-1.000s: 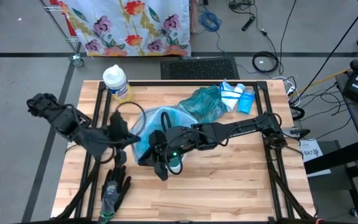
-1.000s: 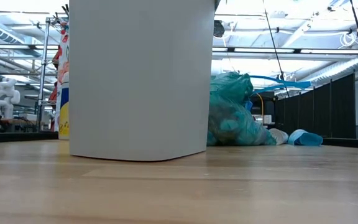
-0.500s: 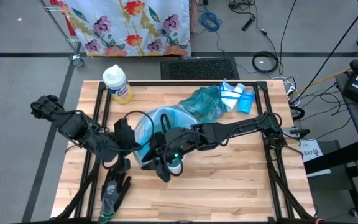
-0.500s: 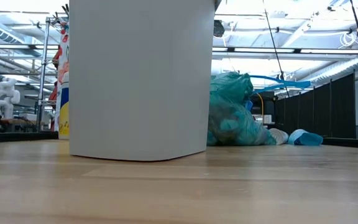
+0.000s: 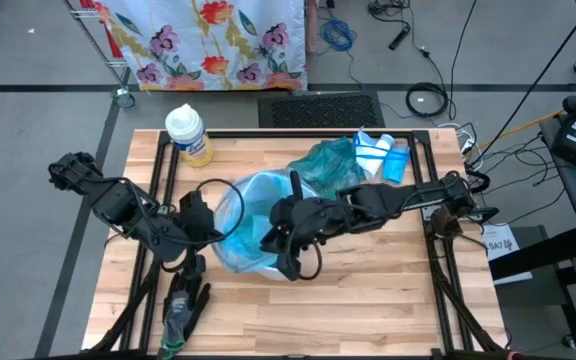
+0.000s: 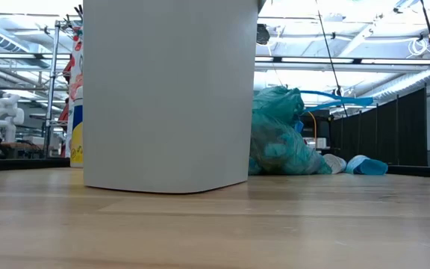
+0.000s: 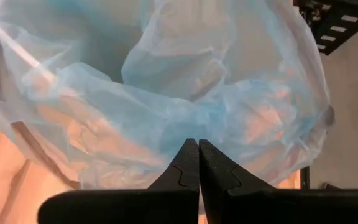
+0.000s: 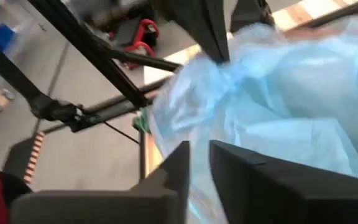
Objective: Place trash/remove bag and relplace
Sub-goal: Insert the light blue trash bag into the white trash bin
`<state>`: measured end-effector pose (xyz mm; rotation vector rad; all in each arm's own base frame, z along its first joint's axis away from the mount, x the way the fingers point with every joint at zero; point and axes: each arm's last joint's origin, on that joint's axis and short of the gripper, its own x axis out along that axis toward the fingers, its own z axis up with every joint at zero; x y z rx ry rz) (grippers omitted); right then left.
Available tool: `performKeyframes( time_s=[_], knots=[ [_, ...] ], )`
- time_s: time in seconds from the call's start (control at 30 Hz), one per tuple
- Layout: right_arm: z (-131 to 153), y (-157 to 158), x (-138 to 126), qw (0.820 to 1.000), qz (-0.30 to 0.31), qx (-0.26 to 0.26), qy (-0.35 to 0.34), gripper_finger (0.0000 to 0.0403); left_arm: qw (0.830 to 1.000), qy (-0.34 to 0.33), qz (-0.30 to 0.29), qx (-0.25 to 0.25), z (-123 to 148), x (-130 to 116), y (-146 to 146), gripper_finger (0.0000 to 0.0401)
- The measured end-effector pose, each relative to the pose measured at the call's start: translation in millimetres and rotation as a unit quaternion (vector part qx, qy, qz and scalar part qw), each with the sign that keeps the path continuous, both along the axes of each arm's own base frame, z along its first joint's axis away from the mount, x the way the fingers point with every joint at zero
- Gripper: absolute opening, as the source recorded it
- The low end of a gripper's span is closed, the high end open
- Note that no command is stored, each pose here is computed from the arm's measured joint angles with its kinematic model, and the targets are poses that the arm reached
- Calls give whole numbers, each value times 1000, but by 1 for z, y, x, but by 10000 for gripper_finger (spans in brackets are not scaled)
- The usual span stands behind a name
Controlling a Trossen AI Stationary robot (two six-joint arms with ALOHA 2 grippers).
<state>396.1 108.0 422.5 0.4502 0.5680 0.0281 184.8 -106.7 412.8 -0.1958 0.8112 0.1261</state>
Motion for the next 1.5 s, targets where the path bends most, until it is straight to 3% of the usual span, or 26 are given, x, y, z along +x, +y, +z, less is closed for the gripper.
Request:
performKeyframes(
  time_s=[0.1,0.27,0.57,1.23,1.5],
  knots=[
    [-2,5,-2,1000,-7,-12,9,10,1000,-10,6,3,3,-5,4,0],
    [-8,12,-9,998,-29,-25,40,2,1000,-26,13,3,9,-14,10,0],
    [-12,9,-12,995,-67,-28,66,0,1000,1,17,19,-2,-14,11,0],
    [-16,54,-31,994,-49,16,94,0,1000,4,-8,-9,-13,-12,-5,0],
    [-37,63,-18,992,-51,9,117,0,1000,15,-16,-4,-17,-11,-12,0]
  ],
)
